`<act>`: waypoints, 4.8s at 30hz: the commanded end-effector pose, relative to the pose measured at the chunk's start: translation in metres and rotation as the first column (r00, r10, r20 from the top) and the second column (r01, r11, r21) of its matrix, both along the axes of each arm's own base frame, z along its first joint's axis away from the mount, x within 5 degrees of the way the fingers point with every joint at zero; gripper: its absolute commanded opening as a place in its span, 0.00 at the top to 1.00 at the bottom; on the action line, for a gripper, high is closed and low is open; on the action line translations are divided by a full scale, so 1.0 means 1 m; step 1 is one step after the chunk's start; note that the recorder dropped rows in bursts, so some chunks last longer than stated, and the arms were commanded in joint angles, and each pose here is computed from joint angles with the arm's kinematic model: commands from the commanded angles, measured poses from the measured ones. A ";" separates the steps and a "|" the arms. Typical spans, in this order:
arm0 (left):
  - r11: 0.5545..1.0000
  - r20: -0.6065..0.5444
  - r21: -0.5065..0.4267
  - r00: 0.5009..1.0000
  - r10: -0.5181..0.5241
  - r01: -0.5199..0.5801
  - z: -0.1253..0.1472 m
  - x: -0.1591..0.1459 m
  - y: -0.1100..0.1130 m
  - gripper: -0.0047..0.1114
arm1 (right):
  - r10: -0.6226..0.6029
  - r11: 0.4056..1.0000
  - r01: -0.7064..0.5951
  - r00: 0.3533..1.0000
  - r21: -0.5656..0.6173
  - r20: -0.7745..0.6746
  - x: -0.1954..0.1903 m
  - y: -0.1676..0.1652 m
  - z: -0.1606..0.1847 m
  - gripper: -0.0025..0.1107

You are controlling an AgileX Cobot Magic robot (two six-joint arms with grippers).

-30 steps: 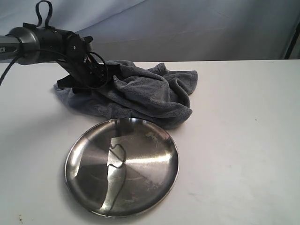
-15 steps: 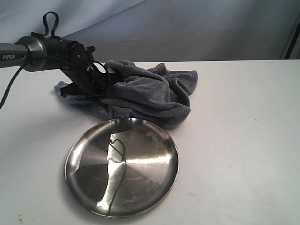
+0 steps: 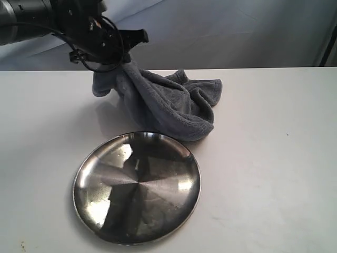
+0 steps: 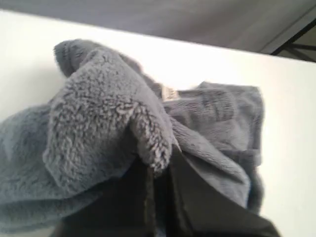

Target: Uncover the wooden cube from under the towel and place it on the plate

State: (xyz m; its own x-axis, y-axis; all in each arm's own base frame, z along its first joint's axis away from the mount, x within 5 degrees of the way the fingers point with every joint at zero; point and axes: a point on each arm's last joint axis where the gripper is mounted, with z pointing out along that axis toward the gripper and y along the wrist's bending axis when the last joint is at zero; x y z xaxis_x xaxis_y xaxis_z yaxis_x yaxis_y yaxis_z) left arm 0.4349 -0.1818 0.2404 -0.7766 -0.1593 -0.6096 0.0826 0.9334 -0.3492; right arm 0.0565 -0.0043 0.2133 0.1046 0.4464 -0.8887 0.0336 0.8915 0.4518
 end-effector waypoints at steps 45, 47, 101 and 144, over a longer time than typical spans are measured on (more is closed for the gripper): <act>0.623 0.343 0.211 0.540 -0.769 0.753 0.014 -0.222 -0.258 0.96 | 0.005 1.000 -0.005 1.000 0.009 -0.006 0.000 0.000 -0.002 0.95; 0.611 0.300 0.222 0.543 -0.784 0.760 0.002 -0.221 -0.259 0.96 | 0.005 1.000 -0.005 1.000 0.009 -0.006 0.000 0.000 -0.002 0.95; 0.099 -0.300 0.348 0.210 -0.931 0.932 -0.088 -0.273 -0.254 0.20 | 0.005 1.000 -0.005 1.000 0.009 -0.006 0.000 0.000 -0.002 0.95; 0.806 0.288 0.225 0.753 -0.592 0.547 0.005 -0.107 -0.180 0.06 | 0.005 1.000 -0.005 1.000 0.009 -0.006 0.000 0.000 -0.002 0.95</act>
